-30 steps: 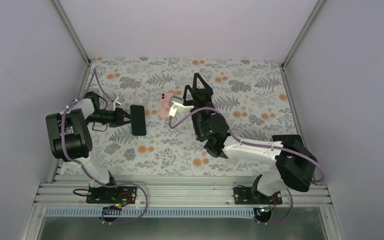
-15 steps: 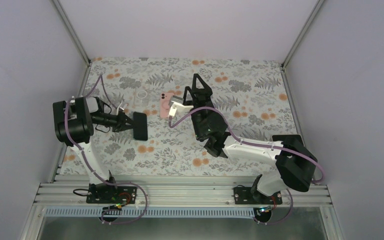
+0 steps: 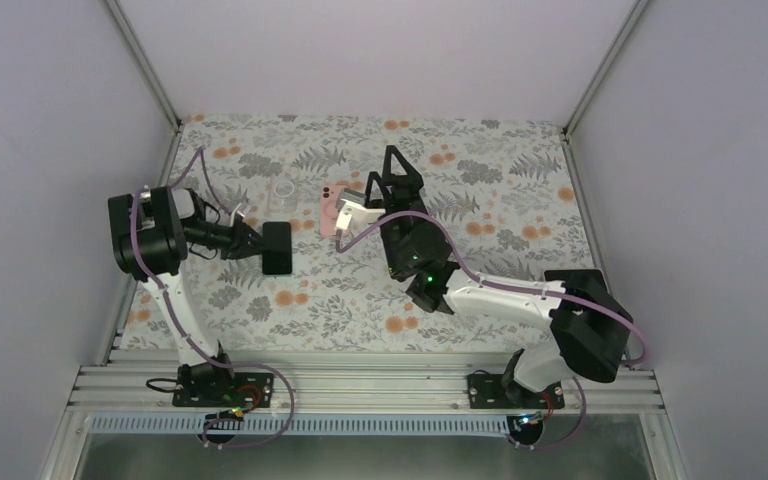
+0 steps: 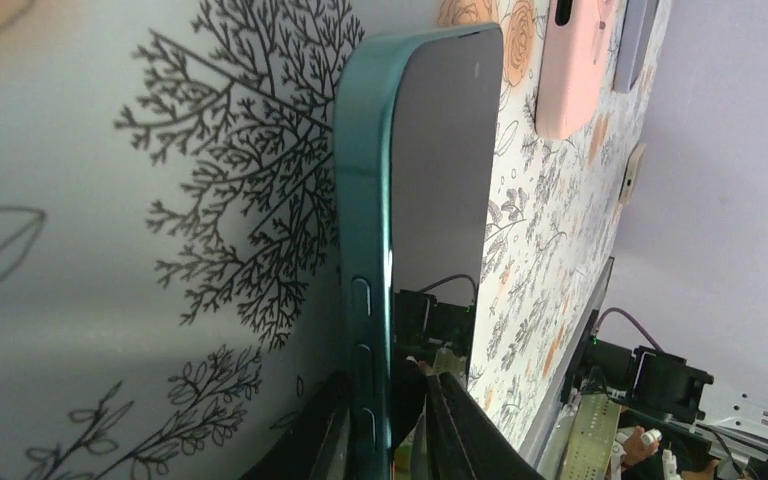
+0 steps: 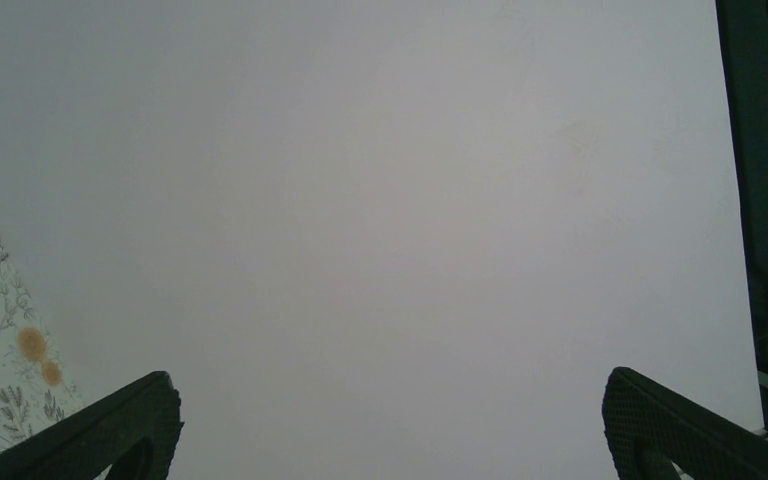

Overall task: Take the phone out of the phone case
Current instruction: Place the phone at the center of the board.

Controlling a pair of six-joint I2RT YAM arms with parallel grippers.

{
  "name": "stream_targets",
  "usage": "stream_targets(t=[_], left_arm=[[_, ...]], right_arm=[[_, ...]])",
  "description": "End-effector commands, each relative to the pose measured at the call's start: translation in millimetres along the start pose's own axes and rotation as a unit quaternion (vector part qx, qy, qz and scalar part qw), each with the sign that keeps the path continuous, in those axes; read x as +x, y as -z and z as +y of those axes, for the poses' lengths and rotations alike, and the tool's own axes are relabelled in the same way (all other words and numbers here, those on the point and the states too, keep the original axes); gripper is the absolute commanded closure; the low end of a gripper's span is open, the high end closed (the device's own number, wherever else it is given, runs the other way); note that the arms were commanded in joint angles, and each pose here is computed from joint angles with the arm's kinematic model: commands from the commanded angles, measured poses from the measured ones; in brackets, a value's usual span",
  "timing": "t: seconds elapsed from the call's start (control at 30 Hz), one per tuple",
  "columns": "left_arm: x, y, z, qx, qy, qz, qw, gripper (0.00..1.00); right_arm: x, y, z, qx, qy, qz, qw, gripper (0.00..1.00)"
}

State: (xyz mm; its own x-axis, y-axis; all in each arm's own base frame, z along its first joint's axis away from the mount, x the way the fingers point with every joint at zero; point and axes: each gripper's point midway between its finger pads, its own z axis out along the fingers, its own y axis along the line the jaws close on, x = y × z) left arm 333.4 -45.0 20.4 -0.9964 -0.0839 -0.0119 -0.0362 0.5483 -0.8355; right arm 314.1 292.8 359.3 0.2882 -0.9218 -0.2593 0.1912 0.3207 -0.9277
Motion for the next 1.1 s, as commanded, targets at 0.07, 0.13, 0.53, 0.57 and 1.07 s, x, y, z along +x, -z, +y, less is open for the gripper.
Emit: stream_targets(t=[0.07, 0.13, 0.53, 0.57, 1.07], left_arm=[[-16, 4, 15, -0.033, -0.03, -0.001, 0.999, 0.81], [-18, 5, 16, -0.039, -0.032, -0.002, 0.999, 0.8], [-20, 18, 4, -0.064, -0.03, -0.039, 0.997, 0.62], [-23, 22, 2, -0.072, -0.035, -0.048, 0.996, 0.57], [-70, 96, -98, -0.174, -0.168, -0.186, 0.952, 0.0]], right_arm=[[1, -6, -4, 0.003, -0.018, 0.011, 1.0, 0.01], [0, -6, -2, -0.001, -0.019, 0.011, 1.0, 0.01], [0, -7, -6, -0.001, -0.025, 0.012, 1.0, 0.01], [1, -7, -7, -0.002, -0.026, 0.012, 1.0, 0.01], [7, -12, -16, -0.027, -0.077, 0.027, 0.996, 0.01]])
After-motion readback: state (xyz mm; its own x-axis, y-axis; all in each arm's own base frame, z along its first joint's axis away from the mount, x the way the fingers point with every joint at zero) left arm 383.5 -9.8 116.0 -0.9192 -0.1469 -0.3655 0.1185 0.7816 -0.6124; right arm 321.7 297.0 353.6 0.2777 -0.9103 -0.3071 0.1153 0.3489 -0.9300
